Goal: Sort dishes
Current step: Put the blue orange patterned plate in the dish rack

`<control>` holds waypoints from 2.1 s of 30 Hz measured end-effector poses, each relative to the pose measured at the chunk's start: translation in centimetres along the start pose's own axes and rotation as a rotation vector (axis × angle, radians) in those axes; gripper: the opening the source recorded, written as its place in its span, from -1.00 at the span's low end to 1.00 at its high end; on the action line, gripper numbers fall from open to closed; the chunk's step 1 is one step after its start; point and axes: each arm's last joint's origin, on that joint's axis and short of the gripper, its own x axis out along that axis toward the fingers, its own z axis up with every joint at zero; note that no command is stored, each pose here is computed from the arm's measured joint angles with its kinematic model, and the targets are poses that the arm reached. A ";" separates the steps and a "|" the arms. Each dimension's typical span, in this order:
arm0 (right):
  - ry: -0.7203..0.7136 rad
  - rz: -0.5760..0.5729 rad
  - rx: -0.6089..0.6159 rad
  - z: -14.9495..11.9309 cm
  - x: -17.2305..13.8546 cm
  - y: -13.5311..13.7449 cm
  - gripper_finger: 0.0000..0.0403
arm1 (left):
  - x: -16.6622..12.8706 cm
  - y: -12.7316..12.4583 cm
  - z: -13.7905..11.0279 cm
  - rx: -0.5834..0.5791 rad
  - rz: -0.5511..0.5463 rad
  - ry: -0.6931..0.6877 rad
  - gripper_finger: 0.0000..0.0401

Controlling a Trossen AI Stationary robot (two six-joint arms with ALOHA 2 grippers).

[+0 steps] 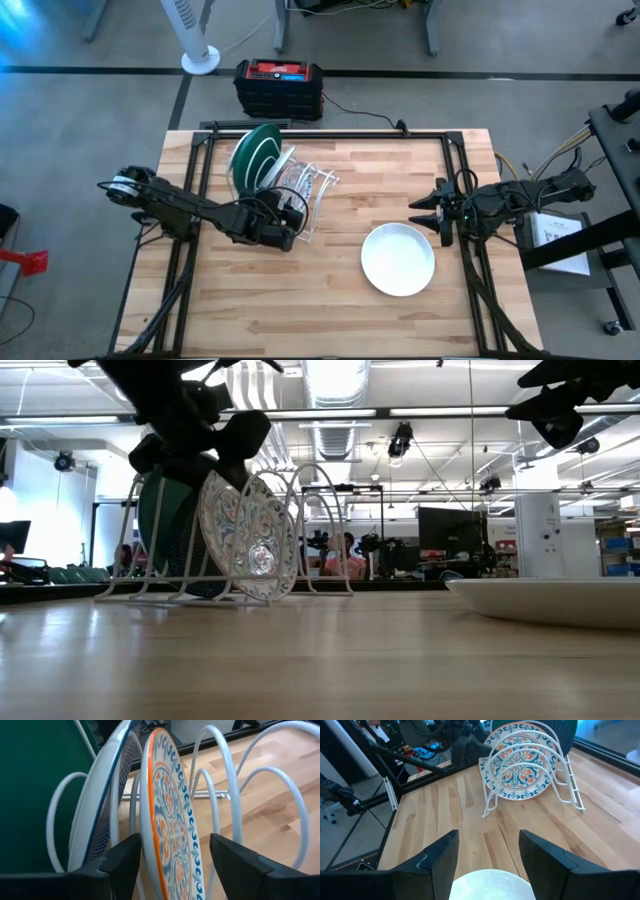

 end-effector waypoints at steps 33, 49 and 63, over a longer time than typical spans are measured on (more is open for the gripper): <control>0.001 0.000 0.003 0.0 0.0 0.0 -0.01 | -0.4 0.3 0.6 0.025 0.000 0.048 0.33; 0.000 0.000 0.002 0.0 0.0 0.0 -0.01 | -1.5 -0.4 2.6 0.027 -0.023 0.070 0.34; 0.000 -0.001 0.002 0.0 0.0 0.0 -0.01 | -1.5 -0.4 2.6 0.032 -0.020 0.070 0.39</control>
